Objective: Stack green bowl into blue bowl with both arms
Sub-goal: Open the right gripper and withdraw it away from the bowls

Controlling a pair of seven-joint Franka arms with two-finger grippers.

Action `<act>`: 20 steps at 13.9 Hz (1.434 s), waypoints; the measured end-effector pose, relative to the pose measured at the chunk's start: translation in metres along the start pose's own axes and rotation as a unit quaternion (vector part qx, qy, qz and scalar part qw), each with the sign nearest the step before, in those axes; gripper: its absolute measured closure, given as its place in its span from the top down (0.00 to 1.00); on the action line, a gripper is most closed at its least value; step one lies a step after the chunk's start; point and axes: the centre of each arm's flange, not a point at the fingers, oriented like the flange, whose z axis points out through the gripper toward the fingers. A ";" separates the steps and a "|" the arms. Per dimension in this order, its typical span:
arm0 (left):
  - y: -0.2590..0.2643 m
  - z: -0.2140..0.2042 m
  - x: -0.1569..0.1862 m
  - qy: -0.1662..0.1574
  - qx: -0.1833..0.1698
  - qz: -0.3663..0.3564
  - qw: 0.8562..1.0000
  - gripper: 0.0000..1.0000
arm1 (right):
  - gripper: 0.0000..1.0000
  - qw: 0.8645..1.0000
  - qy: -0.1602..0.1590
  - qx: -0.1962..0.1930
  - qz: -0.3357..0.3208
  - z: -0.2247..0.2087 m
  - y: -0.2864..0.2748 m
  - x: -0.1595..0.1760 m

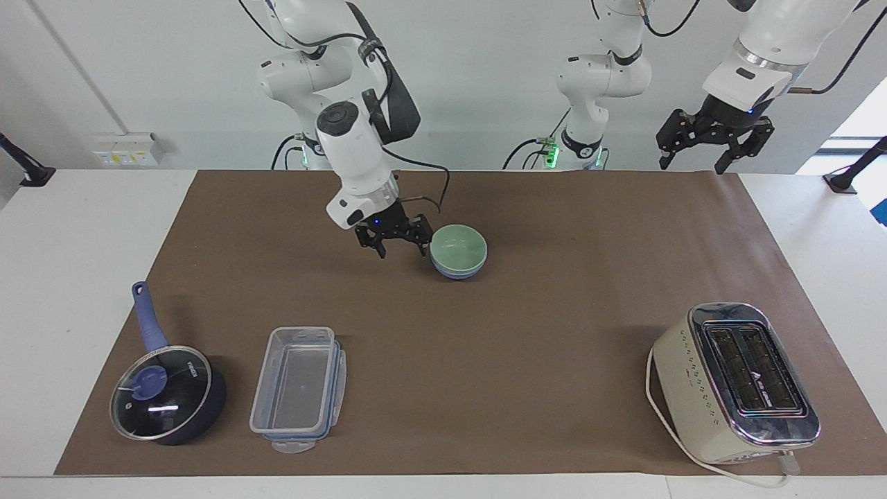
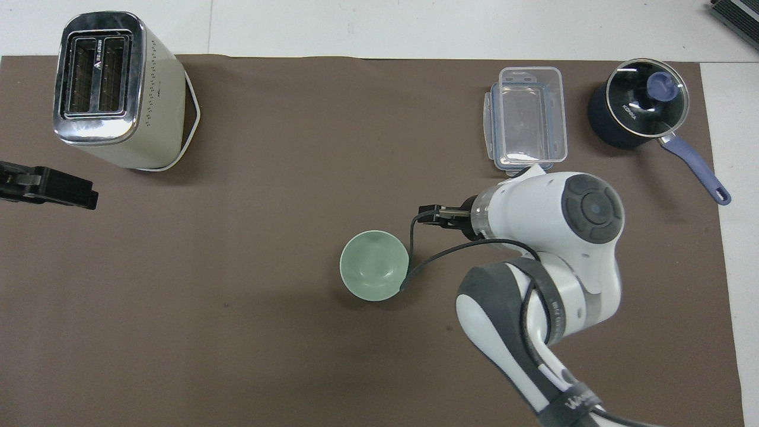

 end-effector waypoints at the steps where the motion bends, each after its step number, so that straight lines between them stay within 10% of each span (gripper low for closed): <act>1: 0.000 0.000 0.000 0.000 0.000 0.000 1.000 1.00 | 1.00 1.000 0.000 -0.009 0.005 -0.019 0.013 0.009; 20: 0.000 0.000 0.000 0.000 0.000 0.000 1.000 1.00 | 1.00 0.994 -0.070 -0.073 0.047 -0.186 0.235 0.016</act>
